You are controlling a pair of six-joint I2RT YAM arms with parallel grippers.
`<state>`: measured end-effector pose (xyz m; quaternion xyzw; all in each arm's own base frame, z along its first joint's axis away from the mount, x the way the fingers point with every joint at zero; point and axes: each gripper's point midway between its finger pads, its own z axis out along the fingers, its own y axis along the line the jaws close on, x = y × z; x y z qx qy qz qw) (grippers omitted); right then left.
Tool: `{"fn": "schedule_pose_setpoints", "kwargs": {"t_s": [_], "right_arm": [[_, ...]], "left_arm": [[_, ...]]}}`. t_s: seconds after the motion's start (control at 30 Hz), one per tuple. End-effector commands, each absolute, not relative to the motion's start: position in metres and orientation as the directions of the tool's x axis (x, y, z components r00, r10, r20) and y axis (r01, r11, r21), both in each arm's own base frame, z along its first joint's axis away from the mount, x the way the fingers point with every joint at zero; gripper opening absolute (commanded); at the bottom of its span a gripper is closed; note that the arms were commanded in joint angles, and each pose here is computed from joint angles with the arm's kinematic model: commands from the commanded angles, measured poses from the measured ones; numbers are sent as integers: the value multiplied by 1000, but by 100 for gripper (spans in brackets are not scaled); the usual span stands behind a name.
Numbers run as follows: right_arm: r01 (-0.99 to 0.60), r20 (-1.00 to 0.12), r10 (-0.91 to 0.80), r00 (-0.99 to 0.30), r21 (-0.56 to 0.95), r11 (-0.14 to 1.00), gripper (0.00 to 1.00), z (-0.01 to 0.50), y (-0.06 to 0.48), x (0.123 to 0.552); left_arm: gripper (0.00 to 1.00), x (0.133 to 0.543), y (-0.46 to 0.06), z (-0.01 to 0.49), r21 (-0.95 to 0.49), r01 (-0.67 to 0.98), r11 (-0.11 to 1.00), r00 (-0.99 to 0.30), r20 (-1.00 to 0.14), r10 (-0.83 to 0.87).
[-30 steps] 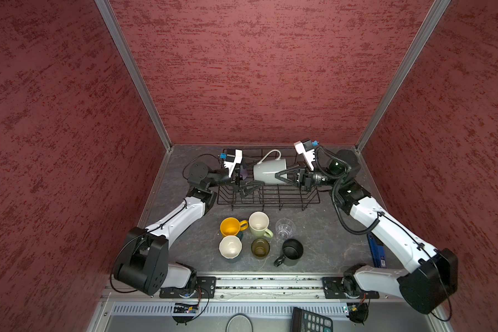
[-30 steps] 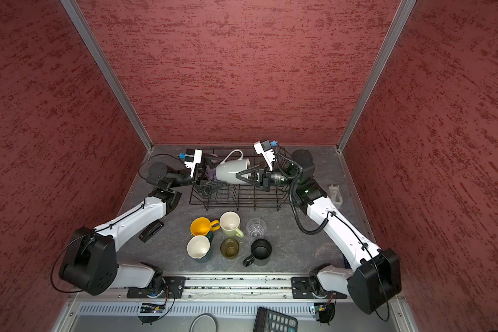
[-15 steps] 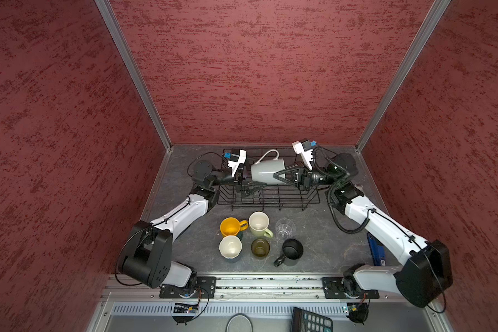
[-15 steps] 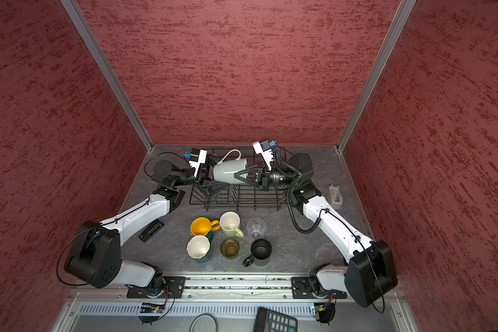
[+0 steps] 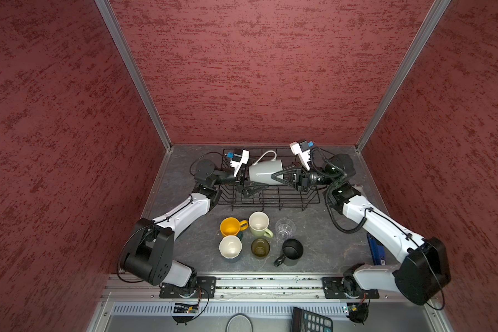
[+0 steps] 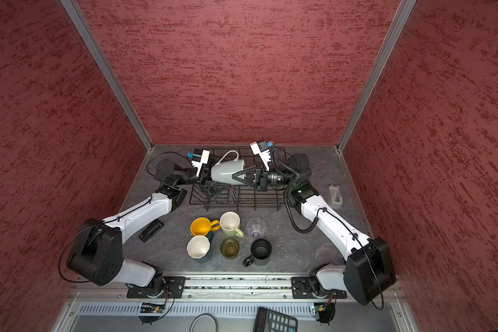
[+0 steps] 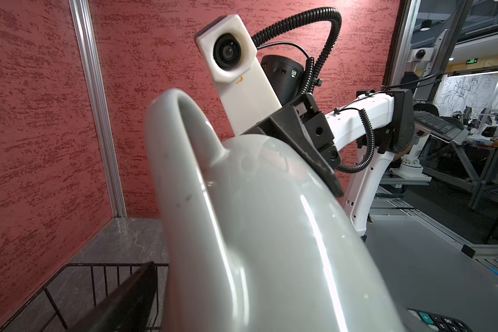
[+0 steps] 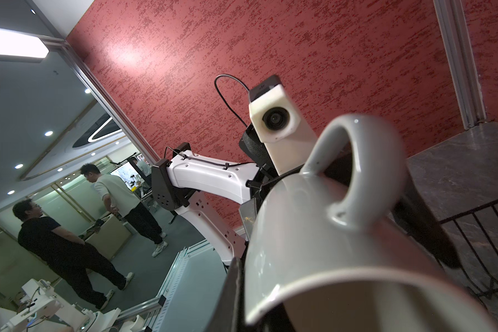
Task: Load cups into a dish rack
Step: Pick up the cup from the bottom-right of the table.
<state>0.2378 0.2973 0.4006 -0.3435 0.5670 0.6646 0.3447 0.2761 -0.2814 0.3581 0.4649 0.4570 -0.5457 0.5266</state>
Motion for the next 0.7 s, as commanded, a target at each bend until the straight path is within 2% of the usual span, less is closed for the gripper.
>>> {"fn": "schedule_pose_setpoints", "kwargs": {"t_s": [0.0, 0.47, 0.67], "right_arm": [[-879, -883, 68, -464, 449, -160, 0, 406, 301, 226], [-874, -880, 63, -471, 457, -165, 0, 398, 305, 228], [-866, -873, 71, -482, 462, -192, 0, 398, 305, 227]], "left_arm": [[97, 281, -284, 367, 0, 1000, -21, -4, -986, -168], [97, 283, -286, 368, -13, 1000, -29, -17, -985, -173], [91, 283, -287, 365, -23, 999, -34, -28, -985, -169]]}}
